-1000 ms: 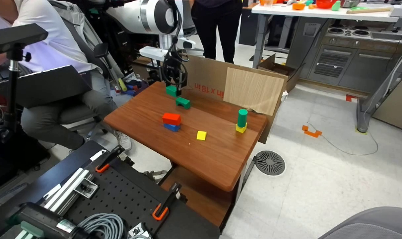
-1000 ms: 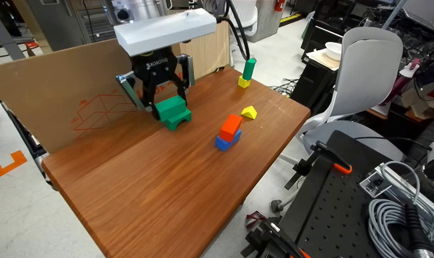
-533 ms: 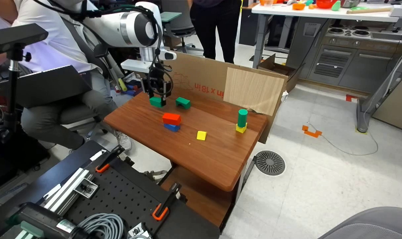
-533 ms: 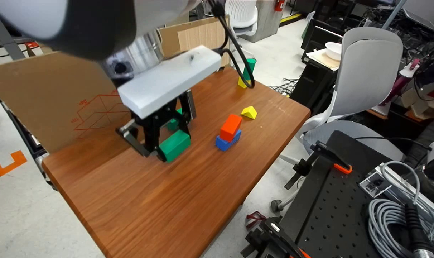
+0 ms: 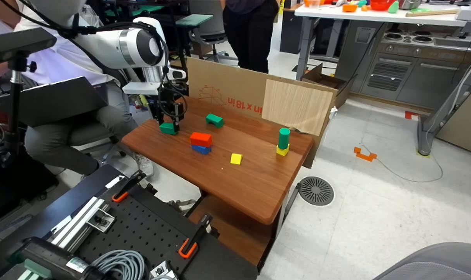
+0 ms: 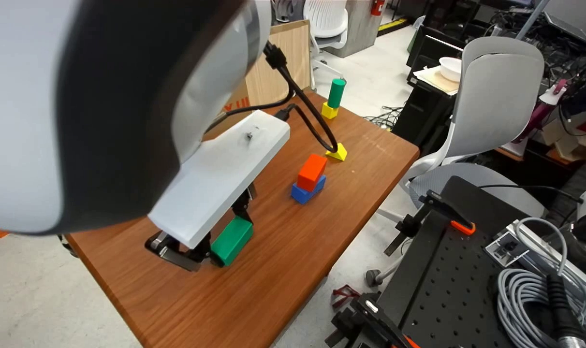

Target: Unstack the green blocks

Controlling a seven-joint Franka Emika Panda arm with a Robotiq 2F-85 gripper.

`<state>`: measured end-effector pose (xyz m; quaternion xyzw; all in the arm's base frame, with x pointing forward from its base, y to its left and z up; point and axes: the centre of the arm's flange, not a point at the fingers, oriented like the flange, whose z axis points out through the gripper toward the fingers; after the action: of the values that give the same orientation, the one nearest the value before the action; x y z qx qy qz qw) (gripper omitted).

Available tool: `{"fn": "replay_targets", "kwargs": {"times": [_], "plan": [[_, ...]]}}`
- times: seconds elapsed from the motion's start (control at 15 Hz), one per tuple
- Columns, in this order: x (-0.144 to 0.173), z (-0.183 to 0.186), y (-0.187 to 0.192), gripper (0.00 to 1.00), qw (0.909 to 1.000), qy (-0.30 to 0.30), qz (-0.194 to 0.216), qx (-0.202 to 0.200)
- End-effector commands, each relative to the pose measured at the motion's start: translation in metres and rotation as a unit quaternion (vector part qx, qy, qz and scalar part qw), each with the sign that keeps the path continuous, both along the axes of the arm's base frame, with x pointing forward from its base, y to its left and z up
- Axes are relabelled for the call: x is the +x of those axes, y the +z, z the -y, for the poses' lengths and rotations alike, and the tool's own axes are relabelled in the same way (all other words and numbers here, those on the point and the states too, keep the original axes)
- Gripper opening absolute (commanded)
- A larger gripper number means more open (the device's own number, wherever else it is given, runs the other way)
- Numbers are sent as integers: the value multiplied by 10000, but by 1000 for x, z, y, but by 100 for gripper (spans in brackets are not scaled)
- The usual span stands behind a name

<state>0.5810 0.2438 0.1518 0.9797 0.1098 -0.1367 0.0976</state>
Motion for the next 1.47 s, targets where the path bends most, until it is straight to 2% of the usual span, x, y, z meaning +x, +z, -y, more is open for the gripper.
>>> {"fn": "replay_targets", "kwargs": {"times": [0.0,0.13,0.33,0.47,0.67,1.0,1.2,1.27,1.4], "plan": [[-10,1,-2,93,9999,149,76,-29],[-10,6,3,100,9998,170,88,33],[-4,18,23,100,9996,110,204,159],[3,34,49,100,9987,-36,422,273],[12,69,96,100,9953,-310,792,458],[14,134,155,100,9909,-663,976,648],[11,165,165,100,9896,-781,998,688],[27,150,157,100,9902,-767,1012,583],[24,163,160,100,9898,-821,998,601]]}}
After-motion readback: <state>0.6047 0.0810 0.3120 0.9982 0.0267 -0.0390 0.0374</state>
